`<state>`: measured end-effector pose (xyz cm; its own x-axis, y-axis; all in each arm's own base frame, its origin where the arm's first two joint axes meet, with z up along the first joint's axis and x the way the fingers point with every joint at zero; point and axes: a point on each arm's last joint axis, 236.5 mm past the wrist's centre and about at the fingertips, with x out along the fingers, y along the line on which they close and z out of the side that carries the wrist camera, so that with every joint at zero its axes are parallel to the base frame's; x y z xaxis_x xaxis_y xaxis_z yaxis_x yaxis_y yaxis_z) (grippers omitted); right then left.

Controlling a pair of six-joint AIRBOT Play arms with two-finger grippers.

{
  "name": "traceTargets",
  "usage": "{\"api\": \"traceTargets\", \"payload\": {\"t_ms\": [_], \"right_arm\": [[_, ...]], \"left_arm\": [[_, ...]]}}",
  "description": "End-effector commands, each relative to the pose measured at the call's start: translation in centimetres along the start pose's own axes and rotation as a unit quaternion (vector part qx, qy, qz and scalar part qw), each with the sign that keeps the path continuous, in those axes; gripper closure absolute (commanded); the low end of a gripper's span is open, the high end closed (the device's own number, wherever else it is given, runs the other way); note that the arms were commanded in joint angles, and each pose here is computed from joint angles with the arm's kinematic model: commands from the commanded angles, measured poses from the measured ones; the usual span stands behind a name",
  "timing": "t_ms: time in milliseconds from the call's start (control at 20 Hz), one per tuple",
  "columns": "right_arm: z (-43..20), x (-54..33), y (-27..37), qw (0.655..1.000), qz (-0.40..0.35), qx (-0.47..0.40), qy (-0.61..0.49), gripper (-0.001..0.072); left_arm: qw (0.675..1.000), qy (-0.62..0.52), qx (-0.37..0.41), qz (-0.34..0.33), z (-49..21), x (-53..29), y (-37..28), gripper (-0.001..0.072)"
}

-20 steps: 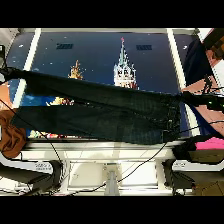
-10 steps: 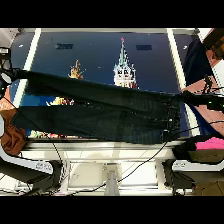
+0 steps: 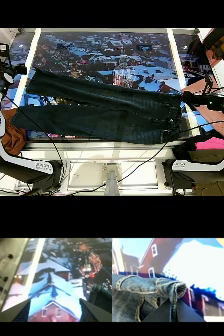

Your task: Fold the clothes and pants, and hang the long-sleeved shirts on hangers.

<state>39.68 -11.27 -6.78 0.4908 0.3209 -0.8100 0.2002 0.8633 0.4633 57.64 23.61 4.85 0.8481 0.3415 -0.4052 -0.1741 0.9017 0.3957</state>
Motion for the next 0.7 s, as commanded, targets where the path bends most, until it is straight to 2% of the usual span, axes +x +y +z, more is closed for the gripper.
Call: {"api": "traceTargets", "payload": {"t_ms": [0,100,300,500,650], "right_arm": [[-0.3,0.0,0.3,1.000,0.006,0.001,0.006,0.0676],[-0.2,0.0,0.3,1.000,0.006,0.001,0.005,0.0676],[2.8,-0.3,-0.8,0.998,-0.019,0.017,-0.060,0.0676],[7.3,-1.6,-3.2,0.983,-0.063,0.059,-0.160,0.0677],[10.6,-3.5,-4.5,0.970,-0.095,0.053,-0.218,0.0677]], "left_arm": [[1.000,-0.017,0.001,0.003,1.4,-0.4,-0.2,0.0004],[1.000,-0.029,-0.011,0.000,2.9,-1.2,-0.5,0.0005],[0.995,-0.026,-0.094,-0.018,5.0,-3.5,-1.0,0.0005],[0.993,0.044,-0.094,-0.049,3.1,-5.6,-1.9,0.0005],[0.987,0.108,-0.093,-0.076,0.3,-6.2,-3.3,0.0006]]}}
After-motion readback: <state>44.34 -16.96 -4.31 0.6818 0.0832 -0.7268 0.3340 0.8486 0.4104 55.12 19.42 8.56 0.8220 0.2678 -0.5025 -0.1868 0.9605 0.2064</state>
